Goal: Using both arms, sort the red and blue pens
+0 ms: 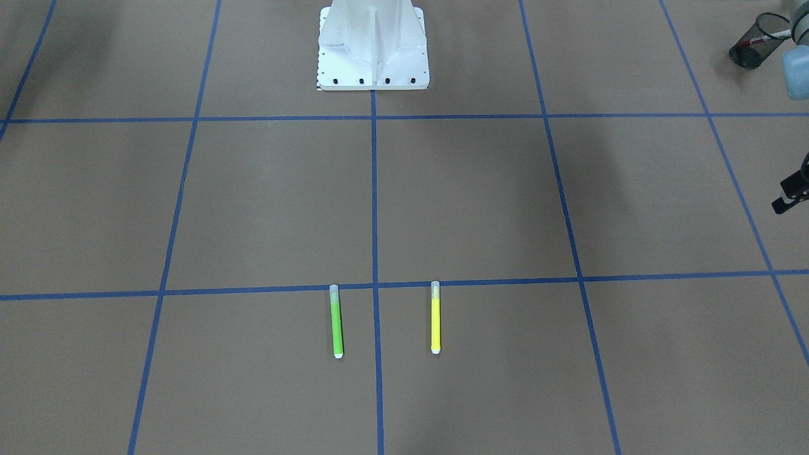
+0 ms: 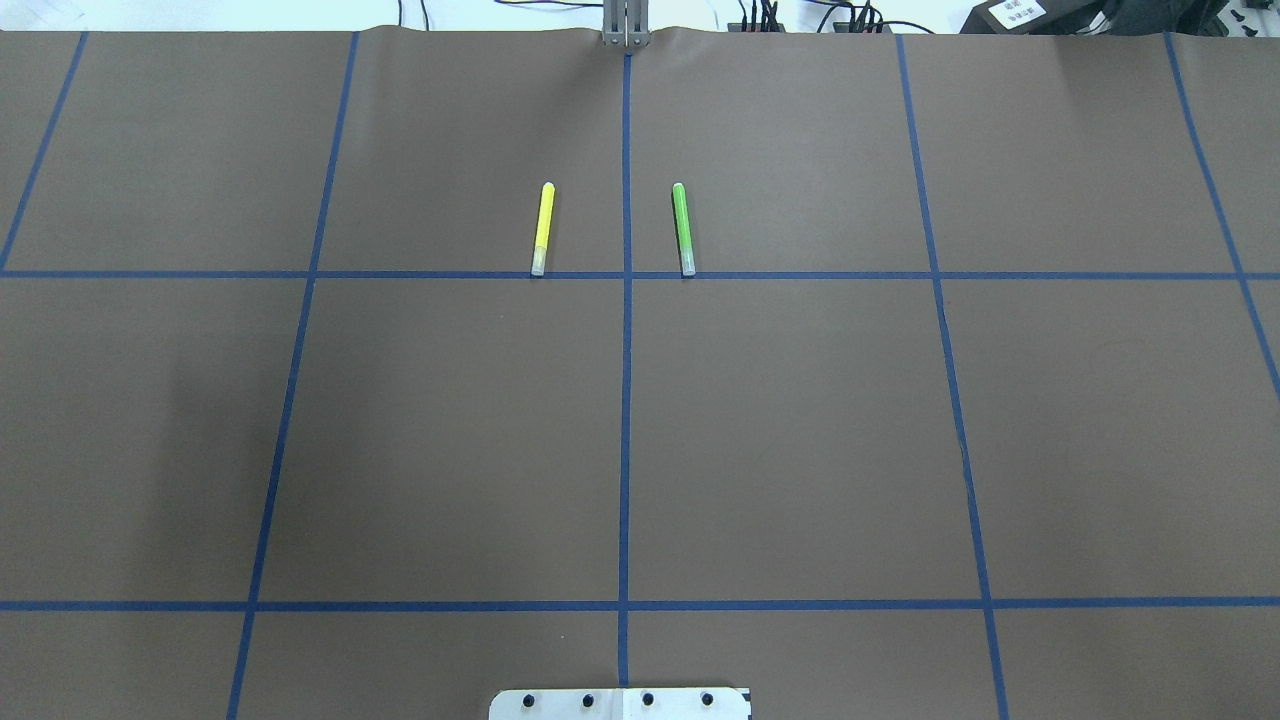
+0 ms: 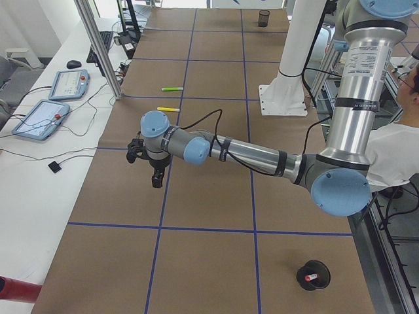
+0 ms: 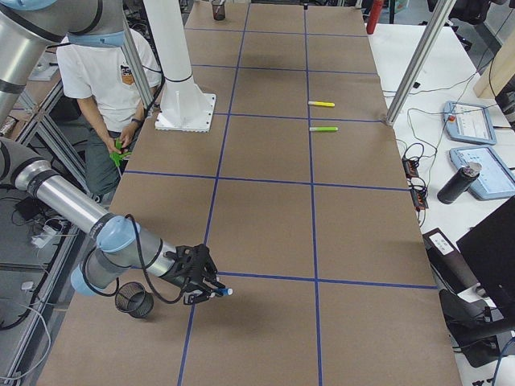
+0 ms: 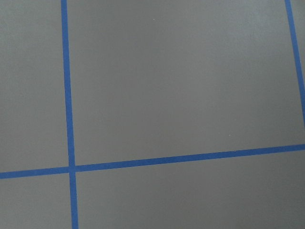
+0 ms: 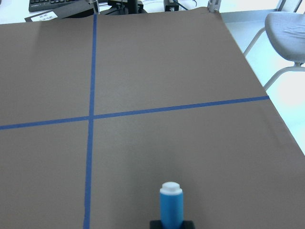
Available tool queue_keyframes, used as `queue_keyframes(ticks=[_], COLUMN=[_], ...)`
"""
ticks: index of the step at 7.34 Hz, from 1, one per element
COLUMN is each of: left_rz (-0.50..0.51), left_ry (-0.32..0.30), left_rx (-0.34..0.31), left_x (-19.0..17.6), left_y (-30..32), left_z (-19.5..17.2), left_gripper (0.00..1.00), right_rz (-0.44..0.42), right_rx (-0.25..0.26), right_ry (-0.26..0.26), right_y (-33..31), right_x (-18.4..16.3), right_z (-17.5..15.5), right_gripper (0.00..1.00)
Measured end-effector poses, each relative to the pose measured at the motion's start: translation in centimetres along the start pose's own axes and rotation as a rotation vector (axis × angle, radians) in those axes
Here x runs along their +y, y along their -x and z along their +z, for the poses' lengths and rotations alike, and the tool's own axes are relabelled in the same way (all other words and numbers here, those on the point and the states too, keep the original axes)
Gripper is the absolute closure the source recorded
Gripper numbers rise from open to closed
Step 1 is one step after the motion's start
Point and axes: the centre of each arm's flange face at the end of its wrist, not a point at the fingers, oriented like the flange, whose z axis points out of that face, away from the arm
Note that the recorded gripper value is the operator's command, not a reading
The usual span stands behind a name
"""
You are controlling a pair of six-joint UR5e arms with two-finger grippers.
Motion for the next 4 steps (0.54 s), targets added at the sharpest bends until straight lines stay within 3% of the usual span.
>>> queue_keyframes(ticks=[4], left_rz=[-0.002], left_ry=[0.002], left_rx=[-0.001], left_x=[0.0], left_y=[0.1], left_z=[0.1], left_gripper=[0.01], right_rz=[-0.039], right_rx=[0.031], right_ry=[-0.138], right_y=[-1.5], right_x=[8.5], right_z=[-7.0], right_gripper=[1.0])
